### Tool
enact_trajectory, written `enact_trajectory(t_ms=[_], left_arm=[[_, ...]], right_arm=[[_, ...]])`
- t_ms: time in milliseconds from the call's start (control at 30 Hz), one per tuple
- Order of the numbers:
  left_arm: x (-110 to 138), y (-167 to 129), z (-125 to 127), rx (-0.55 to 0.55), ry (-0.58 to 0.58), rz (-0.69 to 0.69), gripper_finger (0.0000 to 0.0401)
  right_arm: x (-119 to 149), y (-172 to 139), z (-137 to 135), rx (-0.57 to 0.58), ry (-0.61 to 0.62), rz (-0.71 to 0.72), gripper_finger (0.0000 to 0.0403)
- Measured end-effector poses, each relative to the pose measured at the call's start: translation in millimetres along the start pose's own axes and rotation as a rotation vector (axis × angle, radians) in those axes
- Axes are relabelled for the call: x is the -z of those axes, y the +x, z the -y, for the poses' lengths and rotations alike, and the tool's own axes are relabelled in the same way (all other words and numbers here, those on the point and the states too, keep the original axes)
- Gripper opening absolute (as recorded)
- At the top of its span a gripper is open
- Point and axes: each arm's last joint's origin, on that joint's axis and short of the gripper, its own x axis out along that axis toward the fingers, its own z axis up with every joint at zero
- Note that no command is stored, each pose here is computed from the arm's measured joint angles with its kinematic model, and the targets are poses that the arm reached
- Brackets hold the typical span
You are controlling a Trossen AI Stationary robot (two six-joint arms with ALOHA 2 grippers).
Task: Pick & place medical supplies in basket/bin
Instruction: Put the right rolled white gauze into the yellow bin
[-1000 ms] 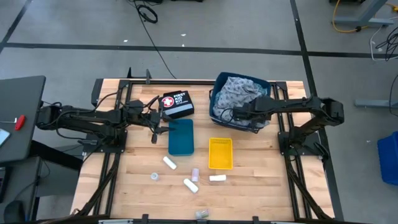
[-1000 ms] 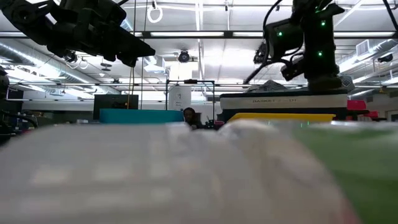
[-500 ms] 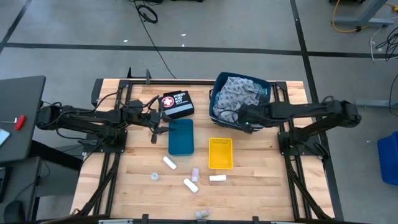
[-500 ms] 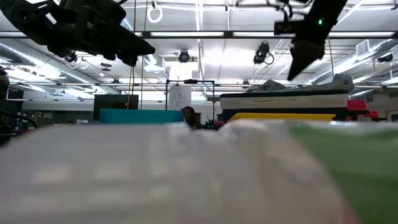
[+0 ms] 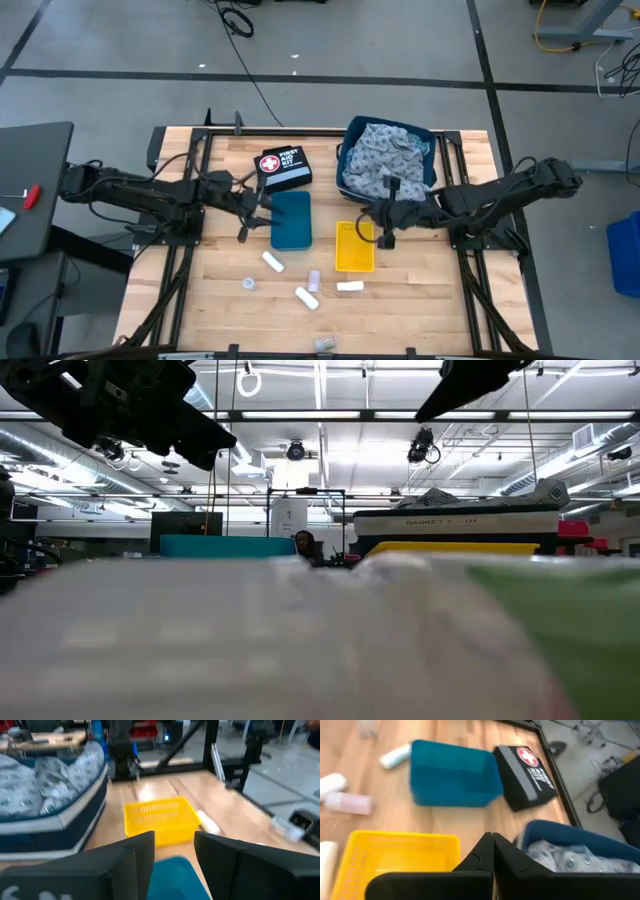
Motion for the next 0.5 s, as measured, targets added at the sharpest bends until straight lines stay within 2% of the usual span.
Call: enact_trajectory(t_ms=[100,233,400,500], left_arm=[[2,2,7,-0.013,0.011,-0.031,0.0162],[4,3,13,-0.031,0.013,-0.069,0.0202],[9,3,16,-0.053,-0.001,-0.127,0.0260],[11,3,19,-0.040,-0.020,-0.145,0.0280]], right_arm=[[0,-4,-8,-0.005,-0.006,0.013,0.0016],[0,-8,-16,-0.022,-0.016,0.015,0.0051],[2,-10,-21,-0.078,-0.023,0.005,0.0116],[2,-11,-23,-0.113,-0.014,0.004,0.0159]])
